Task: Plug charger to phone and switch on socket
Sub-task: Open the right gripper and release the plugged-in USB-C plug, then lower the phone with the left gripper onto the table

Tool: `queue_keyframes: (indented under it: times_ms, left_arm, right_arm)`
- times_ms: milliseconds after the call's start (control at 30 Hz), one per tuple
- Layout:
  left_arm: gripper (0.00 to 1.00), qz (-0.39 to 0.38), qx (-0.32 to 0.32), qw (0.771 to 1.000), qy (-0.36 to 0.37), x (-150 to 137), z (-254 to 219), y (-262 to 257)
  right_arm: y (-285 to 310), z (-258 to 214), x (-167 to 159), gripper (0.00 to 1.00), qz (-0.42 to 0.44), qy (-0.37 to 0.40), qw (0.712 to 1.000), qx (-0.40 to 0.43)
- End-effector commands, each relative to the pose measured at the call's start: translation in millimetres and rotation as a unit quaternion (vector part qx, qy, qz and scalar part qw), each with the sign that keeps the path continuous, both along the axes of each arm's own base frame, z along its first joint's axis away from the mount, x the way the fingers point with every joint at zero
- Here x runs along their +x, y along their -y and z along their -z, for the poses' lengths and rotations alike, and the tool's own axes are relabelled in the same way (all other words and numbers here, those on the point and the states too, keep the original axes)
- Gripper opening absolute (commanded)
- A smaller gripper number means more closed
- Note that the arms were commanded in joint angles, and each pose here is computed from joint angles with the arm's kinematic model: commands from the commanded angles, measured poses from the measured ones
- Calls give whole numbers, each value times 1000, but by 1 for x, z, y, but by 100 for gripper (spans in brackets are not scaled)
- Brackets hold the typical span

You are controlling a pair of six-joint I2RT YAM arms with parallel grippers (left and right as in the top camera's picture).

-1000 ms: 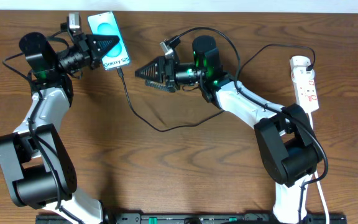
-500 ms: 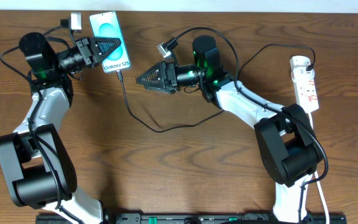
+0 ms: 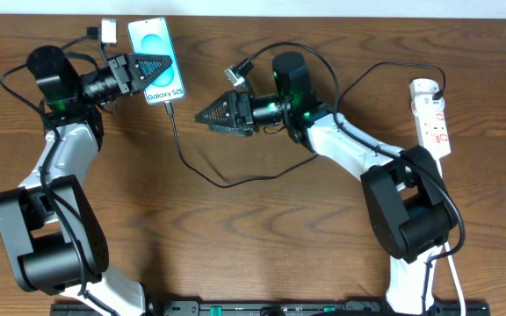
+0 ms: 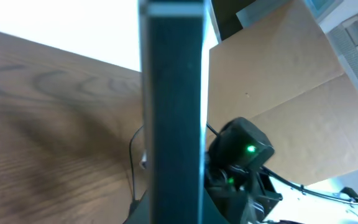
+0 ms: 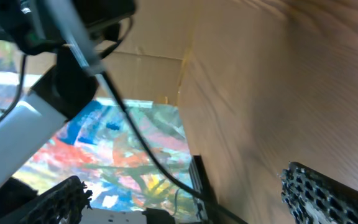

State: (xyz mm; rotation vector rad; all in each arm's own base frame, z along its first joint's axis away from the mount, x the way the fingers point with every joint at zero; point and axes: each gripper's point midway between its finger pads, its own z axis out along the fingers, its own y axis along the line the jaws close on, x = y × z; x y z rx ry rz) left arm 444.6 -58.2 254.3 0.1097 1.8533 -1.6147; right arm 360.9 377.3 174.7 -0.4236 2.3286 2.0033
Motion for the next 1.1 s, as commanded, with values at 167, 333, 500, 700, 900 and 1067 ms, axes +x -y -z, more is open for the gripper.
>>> queue_keyframes:
  times_ms: [167,333,500,700,900,1067]
  left_arm:
    - [7,-78,-3,992,-100,16,29,-14]
    - [7,-105,22,984,-140,15,56,-19]
    - [7,-102,45,981,-159,7,75,-18]
    - [7,-127,98,962,-221,-7,113,-24]
    - [7,-133,139,946,-260,-22,137,-28]
    - [7,-146,179,928,-292,-32,156,-36]
  right_arm:
    - [20,24,18,99,40,17,998,-47]
    - [33,48,23,99,64,13,993,-98]
    - [49,72,26,99,86,7,984,-156]
    - [64,77,29,99,92,-4,982,-166]
    - [81,89,30,99,99,-6,976,-196]
    - [96,105,27,99,104,-10,964,-246]
